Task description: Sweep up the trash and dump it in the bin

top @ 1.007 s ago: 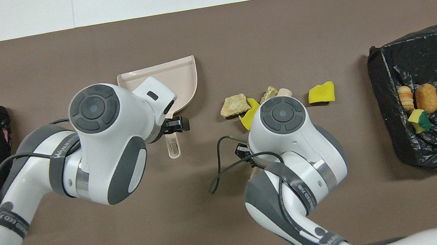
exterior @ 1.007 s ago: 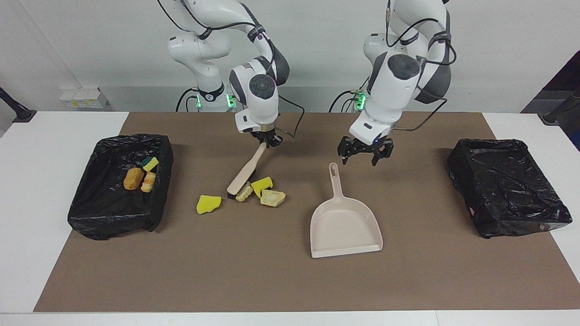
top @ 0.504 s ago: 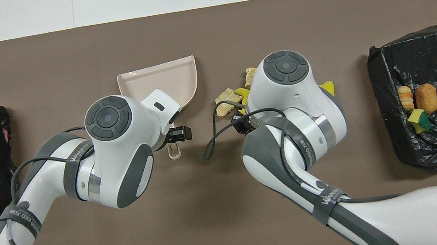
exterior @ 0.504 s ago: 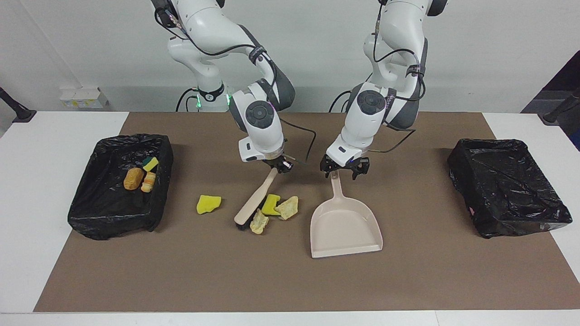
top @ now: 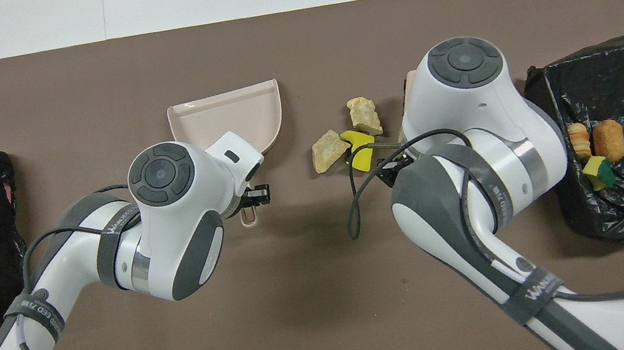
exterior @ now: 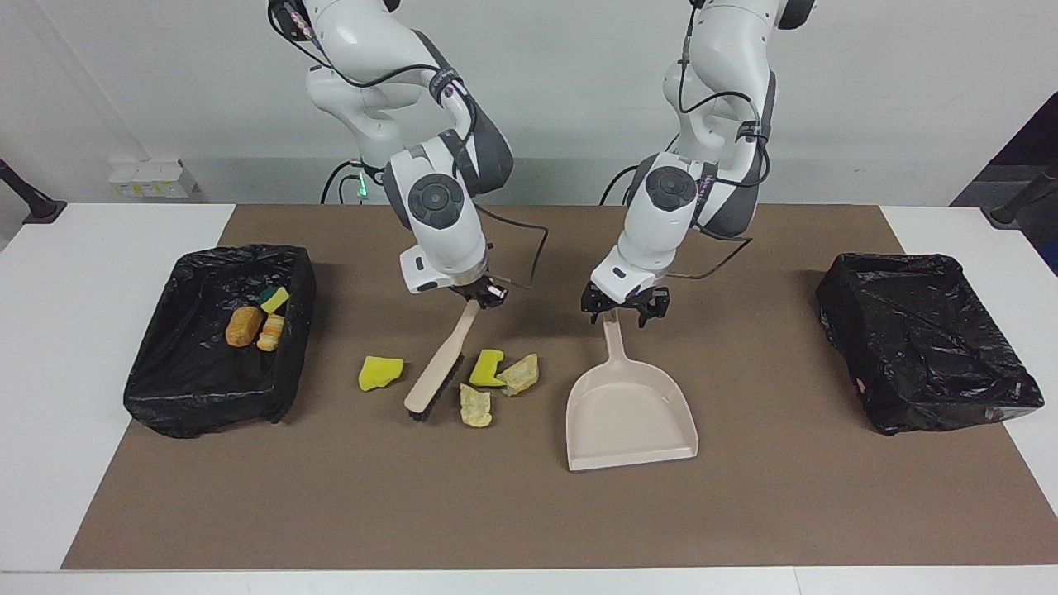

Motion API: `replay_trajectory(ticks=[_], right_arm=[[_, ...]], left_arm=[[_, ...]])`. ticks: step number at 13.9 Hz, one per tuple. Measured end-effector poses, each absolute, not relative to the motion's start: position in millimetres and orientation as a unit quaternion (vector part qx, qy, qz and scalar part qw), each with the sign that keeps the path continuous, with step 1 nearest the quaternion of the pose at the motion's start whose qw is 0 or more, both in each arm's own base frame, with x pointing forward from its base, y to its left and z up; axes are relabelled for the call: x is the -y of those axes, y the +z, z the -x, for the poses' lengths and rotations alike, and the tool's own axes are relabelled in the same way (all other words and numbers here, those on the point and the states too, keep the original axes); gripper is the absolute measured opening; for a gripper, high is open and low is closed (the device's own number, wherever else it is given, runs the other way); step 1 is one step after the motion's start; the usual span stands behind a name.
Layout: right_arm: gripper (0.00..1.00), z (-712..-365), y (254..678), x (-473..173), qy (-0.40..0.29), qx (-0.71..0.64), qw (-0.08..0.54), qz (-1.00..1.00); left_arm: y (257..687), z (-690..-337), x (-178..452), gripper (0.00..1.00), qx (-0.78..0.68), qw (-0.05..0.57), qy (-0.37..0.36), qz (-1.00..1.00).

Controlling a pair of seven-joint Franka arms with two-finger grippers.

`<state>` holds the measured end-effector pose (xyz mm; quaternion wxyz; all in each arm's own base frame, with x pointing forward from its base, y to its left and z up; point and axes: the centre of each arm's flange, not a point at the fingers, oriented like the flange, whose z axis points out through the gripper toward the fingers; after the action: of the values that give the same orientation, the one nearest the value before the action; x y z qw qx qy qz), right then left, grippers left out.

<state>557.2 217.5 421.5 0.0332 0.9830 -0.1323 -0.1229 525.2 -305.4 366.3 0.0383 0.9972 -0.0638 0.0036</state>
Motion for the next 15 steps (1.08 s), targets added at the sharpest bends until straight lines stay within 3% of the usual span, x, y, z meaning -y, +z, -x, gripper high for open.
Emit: replay_trajectory(ticks=[4, 6, 7, 10, 15], right_arm=[[0.27, -553, 420, -144, -0.132, 0.122, 0.06, -0.982], [0.27, -546, 403, -107, -0.142, 0.107, 0.062, -0.982], [0.27, -542, 397, -92, -0.142, 0.099, 0.068, -0.983], [0.27, -536, 382, -60, -0.12, 0.072, 0.074, -0.987], [0.27, -528, 372, -70, -0.117, 0.052, 0.078, -0.989]], left_arm=[[363, -525, 305, 0.67, 0.072, 0.04, 0.009, -0.997], [363, -525, 305, 0.49, 0.078, 0.041, 0.01, -0.996], [363, -525, 305, 0.49, 0.078, 0.041, 0.011, -0.996], [363, -526, 303, 0.36, 0.082, 0.04, 0.011, -0.996], [367, -536, 281, 0.34, 0.15, 0.034, 0.009, -0.988]])
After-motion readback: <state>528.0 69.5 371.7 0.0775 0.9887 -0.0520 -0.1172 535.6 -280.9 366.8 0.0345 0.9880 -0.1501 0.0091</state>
